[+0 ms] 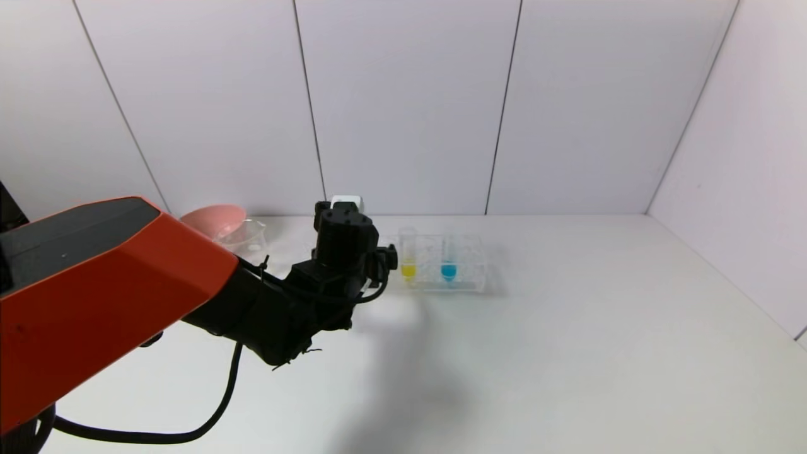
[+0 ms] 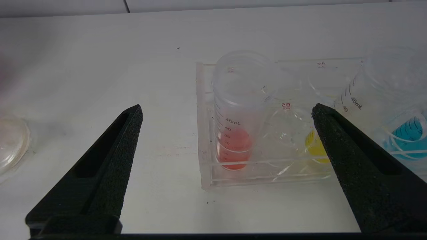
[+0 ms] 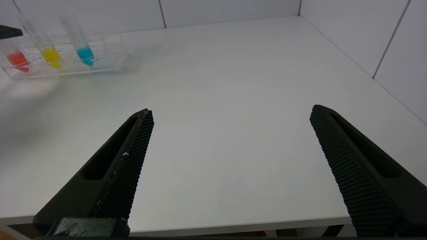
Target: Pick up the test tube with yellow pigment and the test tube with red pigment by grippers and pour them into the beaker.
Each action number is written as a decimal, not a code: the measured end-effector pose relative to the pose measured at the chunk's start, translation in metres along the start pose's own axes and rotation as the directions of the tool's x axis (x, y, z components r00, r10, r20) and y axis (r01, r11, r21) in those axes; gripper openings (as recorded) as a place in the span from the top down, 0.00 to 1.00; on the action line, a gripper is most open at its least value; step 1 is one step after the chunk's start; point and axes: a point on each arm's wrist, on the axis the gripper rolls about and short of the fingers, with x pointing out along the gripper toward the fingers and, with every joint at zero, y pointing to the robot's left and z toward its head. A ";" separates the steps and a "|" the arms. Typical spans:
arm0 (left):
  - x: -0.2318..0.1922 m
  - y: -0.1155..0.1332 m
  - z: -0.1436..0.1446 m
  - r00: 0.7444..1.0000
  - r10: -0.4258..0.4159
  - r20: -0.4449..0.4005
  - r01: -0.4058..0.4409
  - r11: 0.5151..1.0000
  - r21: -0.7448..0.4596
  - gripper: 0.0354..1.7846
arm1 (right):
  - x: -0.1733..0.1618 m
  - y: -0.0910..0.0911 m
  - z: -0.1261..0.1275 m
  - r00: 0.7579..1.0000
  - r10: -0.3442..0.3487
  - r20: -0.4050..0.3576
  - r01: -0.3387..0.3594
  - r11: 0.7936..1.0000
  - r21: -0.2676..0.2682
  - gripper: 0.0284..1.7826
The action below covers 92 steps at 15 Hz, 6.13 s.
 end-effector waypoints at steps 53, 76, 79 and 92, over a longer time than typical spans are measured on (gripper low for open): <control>-0.092 0.314 0.103 0.944 -0.307 -0.123 0.315 0.947 0.055 0.77 | 0.000 0.000 0.000 1.000 0.000 0.000 0.000 1.000 0.000 0.04; -0.024 0.279 0.142 0.851 -0.142 -0.505 0.379 0.832 0.406 0.77 | 0.000 0.000 0.000 1.000 0.000 0.000 0.000 1.000 0.000 0.04; -0.020 0.269 0.150 0.834 -0.143 -0.533 0.414 0.801 0.433 0.77 | 0.000 0.000 0.000 1.000 0.000 0.000 0.000 1.000 0.000 0.04; 0.005 0.245 0.144 0.784 0.086 -0.615 0.436 0.631 0.642 0.77 | 0.000 0.000 0.000 1.000 0.000 0.000 0.000 1.000 0.000 0.04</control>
